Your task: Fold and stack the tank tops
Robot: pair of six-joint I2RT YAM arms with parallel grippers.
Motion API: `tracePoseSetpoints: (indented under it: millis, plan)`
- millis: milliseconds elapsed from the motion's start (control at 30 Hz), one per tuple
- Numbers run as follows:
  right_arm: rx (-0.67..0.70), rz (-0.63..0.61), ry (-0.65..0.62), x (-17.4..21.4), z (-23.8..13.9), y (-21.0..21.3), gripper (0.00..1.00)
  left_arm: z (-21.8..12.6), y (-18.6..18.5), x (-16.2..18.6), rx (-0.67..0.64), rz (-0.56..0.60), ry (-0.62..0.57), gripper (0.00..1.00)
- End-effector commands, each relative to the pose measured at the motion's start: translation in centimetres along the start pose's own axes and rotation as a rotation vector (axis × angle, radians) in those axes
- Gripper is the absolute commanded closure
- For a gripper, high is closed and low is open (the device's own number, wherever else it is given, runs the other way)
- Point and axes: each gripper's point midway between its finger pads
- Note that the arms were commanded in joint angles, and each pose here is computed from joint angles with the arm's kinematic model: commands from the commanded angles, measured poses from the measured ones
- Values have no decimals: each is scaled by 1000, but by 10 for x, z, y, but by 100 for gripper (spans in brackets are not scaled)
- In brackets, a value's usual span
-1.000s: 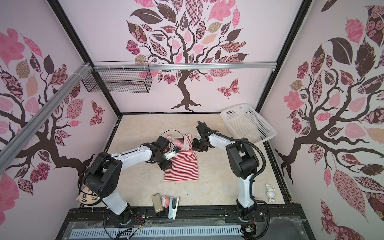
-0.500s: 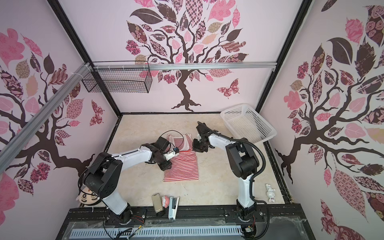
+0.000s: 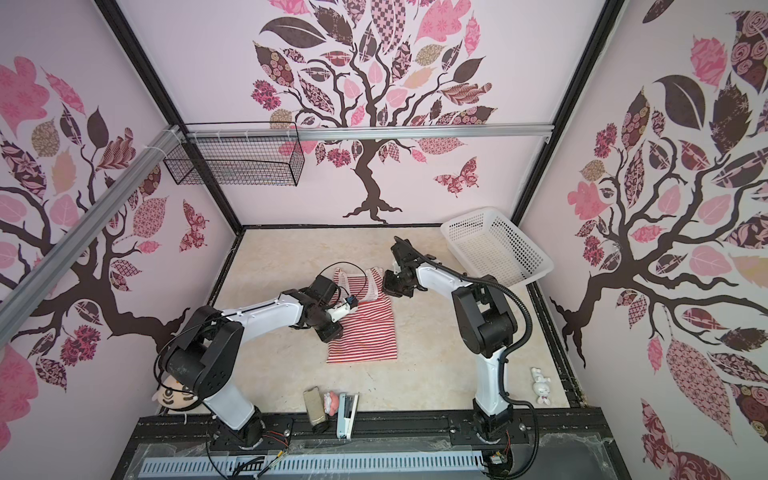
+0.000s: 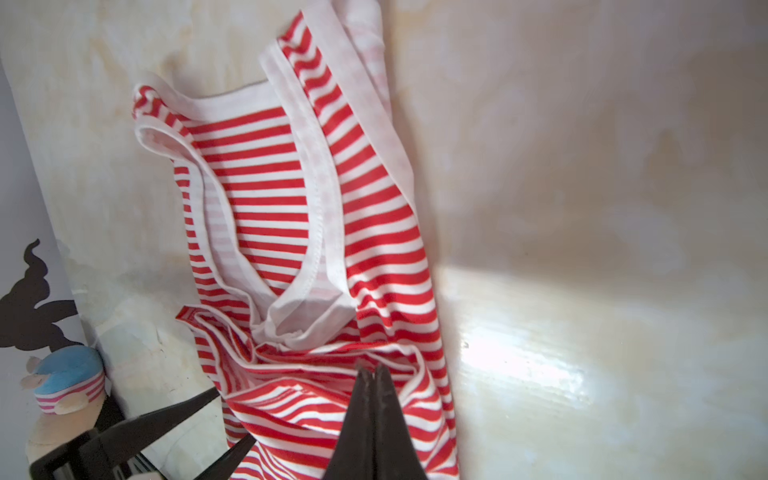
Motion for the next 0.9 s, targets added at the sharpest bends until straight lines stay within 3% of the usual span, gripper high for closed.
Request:
tracePoseSetpoints:
  millis: [0, 167, 333, 433, 633, 867]
  plan:
    - [48, 28, 23, -2, 13, -13, 97, 4, -7, 17, 18, 2, 44, 53]
    - [54, 33, 40, -1, 15, -17, 97, 2, -5, 16, 10, -1, 41, 53]
    - [14, -45, 10, 14, -10, 8, 64, 1, 0, 16, 0, -12, 38, 53]
    - [35, -111, -46, 26, -30, 25, 56, 1, 3, 18, -4, -22, 40, 53]
    - [15, -118, -1, 52, -26, 30, 57, -2, 7, 17, -12, -33, 29, 53]
    - [-24, -106, 111, 68, 12, 25, 80, -4, 9, 15, -13, -48, 21, 53]
Point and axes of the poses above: each gripper's point midway between its finger pads, its own z axis out along the fingers, its own y axis along the line the jaws close on, x = y × z, and after that the axes turned 5 degrees about z, right-handed
